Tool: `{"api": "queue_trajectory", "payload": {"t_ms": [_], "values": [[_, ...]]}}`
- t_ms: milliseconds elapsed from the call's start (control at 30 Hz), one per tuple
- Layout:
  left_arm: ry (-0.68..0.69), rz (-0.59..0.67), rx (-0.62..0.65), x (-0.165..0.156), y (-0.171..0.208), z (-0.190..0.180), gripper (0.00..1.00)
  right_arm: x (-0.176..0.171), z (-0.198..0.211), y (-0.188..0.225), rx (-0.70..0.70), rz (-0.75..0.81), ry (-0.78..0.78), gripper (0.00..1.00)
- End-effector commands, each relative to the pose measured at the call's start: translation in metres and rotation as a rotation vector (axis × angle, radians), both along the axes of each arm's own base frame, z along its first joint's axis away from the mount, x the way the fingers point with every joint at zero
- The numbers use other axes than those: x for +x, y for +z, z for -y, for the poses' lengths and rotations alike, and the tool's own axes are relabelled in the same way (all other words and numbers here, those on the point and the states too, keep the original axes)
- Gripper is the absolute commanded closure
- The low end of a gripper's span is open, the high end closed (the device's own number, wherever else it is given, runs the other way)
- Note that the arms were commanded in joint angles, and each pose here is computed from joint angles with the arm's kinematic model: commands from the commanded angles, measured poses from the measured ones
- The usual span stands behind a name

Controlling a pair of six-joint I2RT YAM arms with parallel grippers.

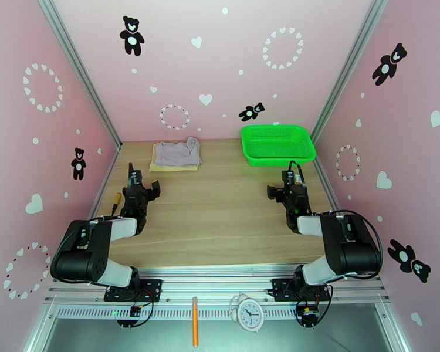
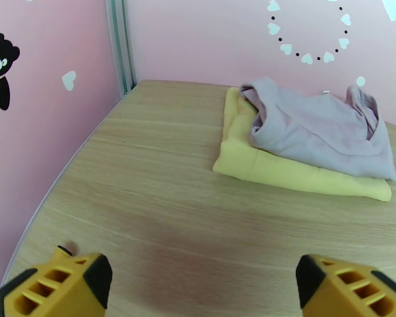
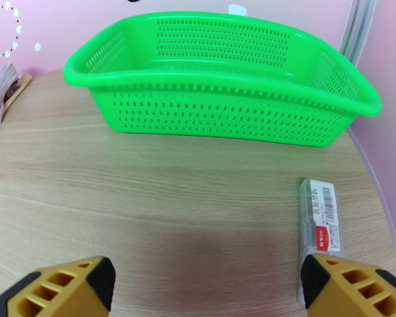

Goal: Fold and stack the mixed laundry pile

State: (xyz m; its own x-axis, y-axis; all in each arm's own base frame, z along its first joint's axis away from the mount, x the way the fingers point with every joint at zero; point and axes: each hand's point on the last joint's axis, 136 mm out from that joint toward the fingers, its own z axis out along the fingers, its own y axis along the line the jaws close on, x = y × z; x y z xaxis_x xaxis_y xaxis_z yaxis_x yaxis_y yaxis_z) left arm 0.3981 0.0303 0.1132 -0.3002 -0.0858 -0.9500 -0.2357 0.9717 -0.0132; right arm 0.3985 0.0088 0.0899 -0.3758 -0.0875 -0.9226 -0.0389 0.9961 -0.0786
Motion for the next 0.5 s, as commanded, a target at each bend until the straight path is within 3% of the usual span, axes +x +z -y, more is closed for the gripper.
{"api": "queue_trajectory", "payload": {"t_ms": [0,467], "values": [[-0.037,-0.005,-0.009,0.0038,0.0010,0.0036,0.01,-0.0001,-0.0024,-0.0037,-0.005,-0.018,0.023,0.01],[-0.038,-0.002,-0.010,0.0043,0.0016,0.0039,0.01,-0.0009,-0.0030,-0.0030,-0.006,-0.018,0.024,0.01]]}}
